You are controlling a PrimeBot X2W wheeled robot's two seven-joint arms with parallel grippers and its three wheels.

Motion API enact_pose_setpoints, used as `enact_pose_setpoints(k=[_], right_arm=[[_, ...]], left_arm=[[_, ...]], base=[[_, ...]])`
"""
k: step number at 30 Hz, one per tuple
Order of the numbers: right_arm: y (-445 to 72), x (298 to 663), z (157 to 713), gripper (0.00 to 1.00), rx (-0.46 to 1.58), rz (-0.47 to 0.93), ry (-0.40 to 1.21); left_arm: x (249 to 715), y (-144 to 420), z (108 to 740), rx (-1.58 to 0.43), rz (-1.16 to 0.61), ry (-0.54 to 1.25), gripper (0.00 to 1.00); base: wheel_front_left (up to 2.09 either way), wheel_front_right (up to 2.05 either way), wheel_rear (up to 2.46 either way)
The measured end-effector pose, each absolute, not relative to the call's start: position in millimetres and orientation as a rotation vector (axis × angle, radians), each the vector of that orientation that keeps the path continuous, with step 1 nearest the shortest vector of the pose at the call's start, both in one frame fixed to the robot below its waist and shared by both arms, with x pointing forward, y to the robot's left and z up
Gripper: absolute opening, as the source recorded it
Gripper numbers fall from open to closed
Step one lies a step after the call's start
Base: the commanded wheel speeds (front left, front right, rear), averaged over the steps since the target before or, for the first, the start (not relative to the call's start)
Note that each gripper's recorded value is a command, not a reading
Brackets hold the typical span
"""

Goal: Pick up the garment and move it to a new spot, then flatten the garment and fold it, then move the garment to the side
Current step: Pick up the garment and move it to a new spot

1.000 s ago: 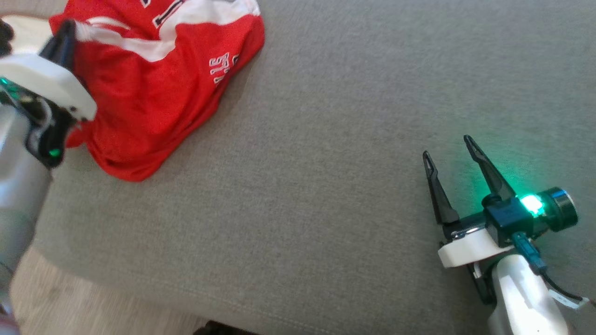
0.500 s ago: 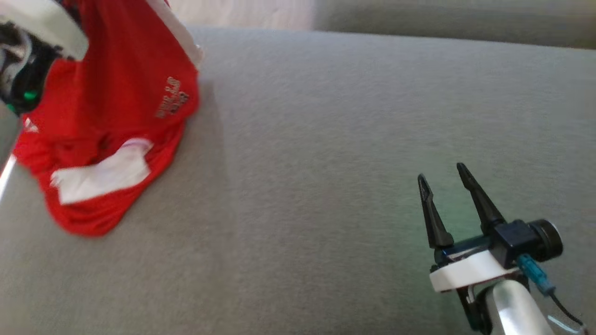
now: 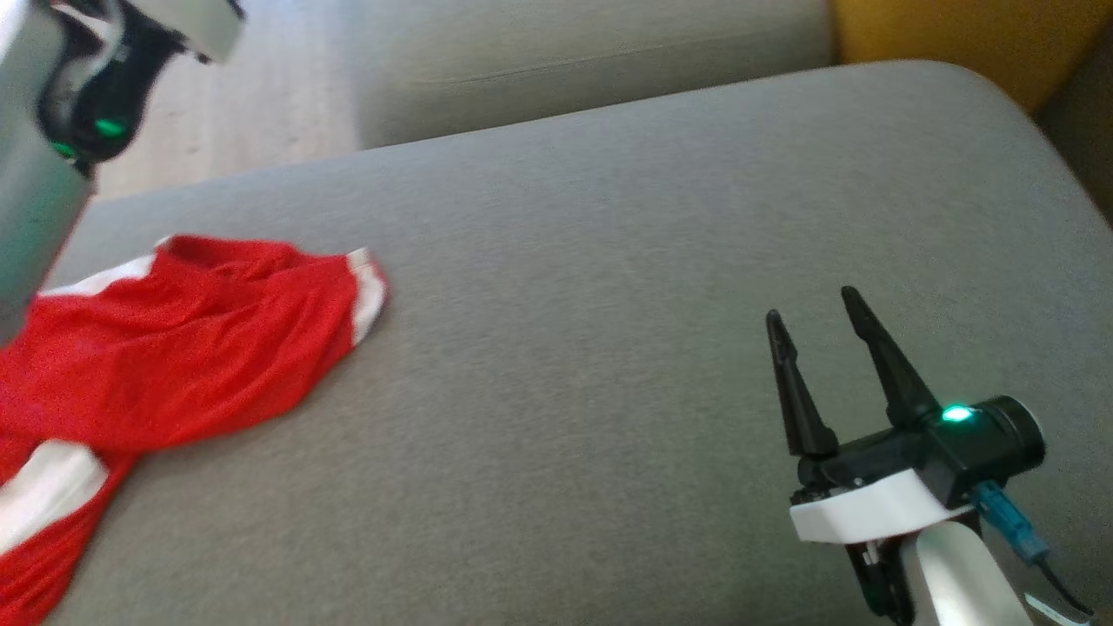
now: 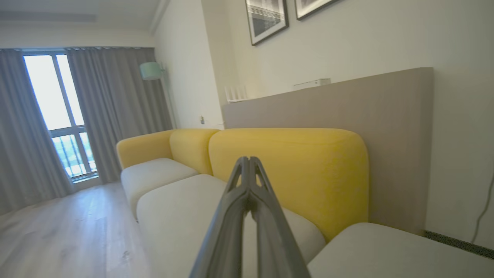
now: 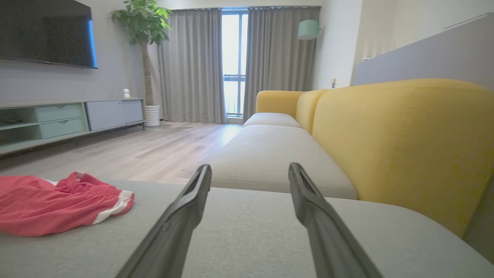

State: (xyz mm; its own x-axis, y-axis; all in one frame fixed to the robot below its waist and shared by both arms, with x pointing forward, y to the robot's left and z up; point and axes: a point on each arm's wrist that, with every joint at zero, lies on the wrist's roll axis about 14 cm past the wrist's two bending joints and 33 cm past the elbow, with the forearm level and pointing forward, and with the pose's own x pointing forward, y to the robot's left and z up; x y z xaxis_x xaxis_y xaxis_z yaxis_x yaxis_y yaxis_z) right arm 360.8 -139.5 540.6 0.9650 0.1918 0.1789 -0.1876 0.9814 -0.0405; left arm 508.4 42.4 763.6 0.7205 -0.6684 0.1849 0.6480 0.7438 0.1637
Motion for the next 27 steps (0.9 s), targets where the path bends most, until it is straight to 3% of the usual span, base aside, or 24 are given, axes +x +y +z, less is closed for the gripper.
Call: enact_pose_setpoints(k=[4,7,9,18,27], right_arm=[[-166.6,350.4,543.9,1.00,-0.033,0.107,-0.191],[-165.3,349.5,532.6,1.00,-0.029,0.109,-0.157],[-160.8,351.9,525.4,1.00,-0.030,0.123,-0.135],[-140.3,385.5,501.4,1.00,-0.062,0.196,-0.072],[-121.1,430.9,477.5,1.00,-0.079,0.260,-0.041]], left_arm=[[501.7,-9.3,741.5,0.106,-0.853,-0.172,0.00],[508.4,-5.3,707.8,0.111,-0.839,-0.092,0.00],[514.0,8.9,672.0,0.131,-0.809,-0.002,1.00],[529.4,82.8,538.6,0.158,-0.667,0.377,1.00],[522.6,105.9,433.8,0.078,-0.641,0.642,1.00]], base=[[0.00,0.00,0.00],[0.00,0.00,0.00],[0.00,0.00,0.00],[0.00,0.00,0.00],[0.00,0.00,0.00]])
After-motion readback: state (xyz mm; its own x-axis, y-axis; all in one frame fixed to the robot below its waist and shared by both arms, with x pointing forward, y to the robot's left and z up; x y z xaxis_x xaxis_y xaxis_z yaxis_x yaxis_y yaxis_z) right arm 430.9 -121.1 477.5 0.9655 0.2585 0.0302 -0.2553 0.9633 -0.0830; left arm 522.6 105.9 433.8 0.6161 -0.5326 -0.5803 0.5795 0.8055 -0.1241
